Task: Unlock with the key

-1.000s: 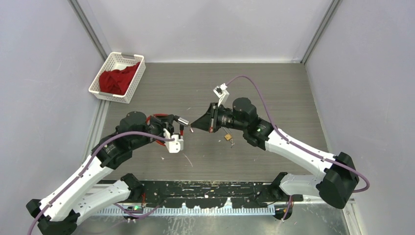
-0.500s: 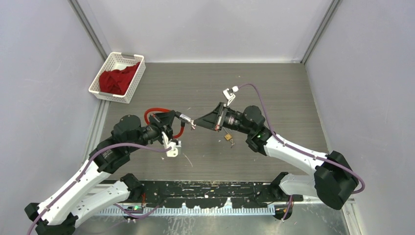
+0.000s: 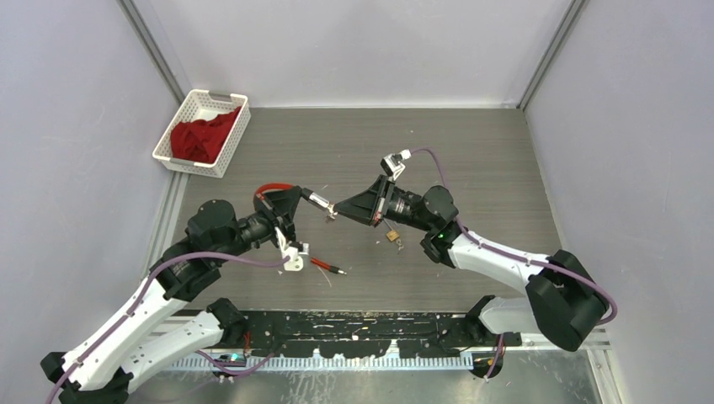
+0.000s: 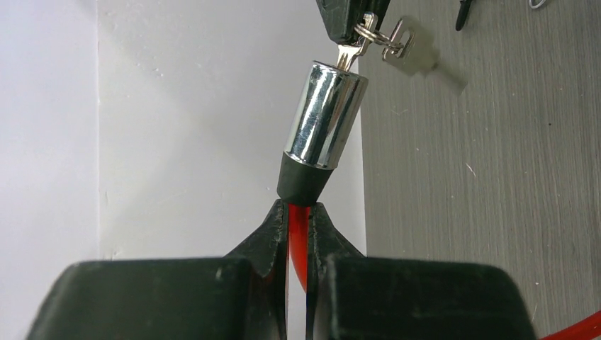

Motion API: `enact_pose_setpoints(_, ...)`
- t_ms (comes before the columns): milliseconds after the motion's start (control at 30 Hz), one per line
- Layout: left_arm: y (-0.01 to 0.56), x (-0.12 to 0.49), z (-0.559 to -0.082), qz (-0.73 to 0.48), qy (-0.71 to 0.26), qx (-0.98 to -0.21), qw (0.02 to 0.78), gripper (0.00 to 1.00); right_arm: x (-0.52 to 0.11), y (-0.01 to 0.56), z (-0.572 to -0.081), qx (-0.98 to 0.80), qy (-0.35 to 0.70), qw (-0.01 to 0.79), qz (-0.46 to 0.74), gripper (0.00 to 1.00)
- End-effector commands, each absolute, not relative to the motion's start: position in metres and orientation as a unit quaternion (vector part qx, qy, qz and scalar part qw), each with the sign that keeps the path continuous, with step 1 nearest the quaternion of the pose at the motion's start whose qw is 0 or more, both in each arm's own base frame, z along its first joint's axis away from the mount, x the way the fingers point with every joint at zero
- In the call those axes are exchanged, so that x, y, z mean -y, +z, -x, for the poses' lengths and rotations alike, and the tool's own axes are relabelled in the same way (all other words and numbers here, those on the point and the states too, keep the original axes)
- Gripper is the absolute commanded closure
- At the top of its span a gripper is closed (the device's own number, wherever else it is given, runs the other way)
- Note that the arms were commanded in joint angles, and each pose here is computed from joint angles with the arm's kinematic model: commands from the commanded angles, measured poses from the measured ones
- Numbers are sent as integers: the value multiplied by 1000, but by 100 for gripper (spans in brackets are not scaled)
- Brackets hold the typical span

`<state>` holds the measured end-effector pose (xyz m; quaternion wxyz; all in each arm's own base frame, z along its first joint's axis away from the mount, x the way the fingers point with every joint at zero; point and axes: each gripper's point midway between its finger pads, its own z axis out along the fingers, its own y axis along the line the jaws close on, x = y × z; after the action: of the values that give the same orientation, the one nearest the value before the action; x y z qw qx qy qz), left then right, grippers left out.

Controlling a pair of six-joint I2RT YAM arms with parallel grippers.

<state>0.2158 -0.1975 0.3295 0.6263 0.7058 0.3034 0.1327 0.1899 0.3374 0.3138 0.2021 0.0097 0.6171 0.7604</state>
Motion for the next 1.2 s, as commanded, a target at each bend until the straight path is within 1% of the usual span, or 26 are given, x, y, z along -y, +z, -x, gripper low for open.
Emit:
enact_pose_setpoints(0,364,236,-185,-696,57,-210,684,100,-340,331,-198,-625,743,241,12,96)
enact_pose_setpoints(33,361,236,-188,-696,56,-221,681,100,-339,325,-202,-643,723,254,17,85)
enact_pose_setpoints(100,353,236,-196,-695,48,-255,671,100,-333,318,-212,-672,681,289,38,55)
enact_pose_setpoints(167,337,234,-208,-697,36,-317,642,100,-320,310,-226,-702,632,325,38,23)
enact_pose_setpoints(200,328,234,-215,-696,27,-351,626,100,-311,306,-233,-716,607,344,39,11)
enact_pose_setpoints(233,316,233,-222,-695,20,-385,607,100,-301,303,-240,-729,581,360,37,5)
enact_pose_setpoints(267,300,235,-228,-701,9,-414,581,100,-291,300,-247,-741,554,378,36,1)
enact_pose_setpoints(333,275,233,-237,-707,-1,-458,539,100,-264,294,-264,-766,491,414,25,0)
enact_pose_setpoints(433,247,229,-255,-706,-5,-518,484,100,-227,283,-278,-798,406,446,9,0)
enact_pose_setpoints(600,224,225,-301,-691,-12,-592,414,100,-179,281,-292,-820,295,490,-14,0)
enact_pose_setpoints(700,218,225,-335,-684,-10,-613,397,100,-168,279,-294,-825,276,492,-28,0)
enact_pose_setpoints(867,183,226,-377,-695,7,-627,351,100,-158,268,-294,-834,252,489,-39,0)
enact_pose_setpoints(967,166,222,-407,-686,16,-650,327,100,-152,257,-295,-842,234,484,-47,0)
enact_pose_setpoints(1033,158,220,-430,-673,20,-664,324,100,-149,251,-295,-845,225,482,-51,0)
enact_pose_setpoints(1167,139,216,-473,-670,53,-658,340,100,-146,244,-297,-852,214,474,-55,0)
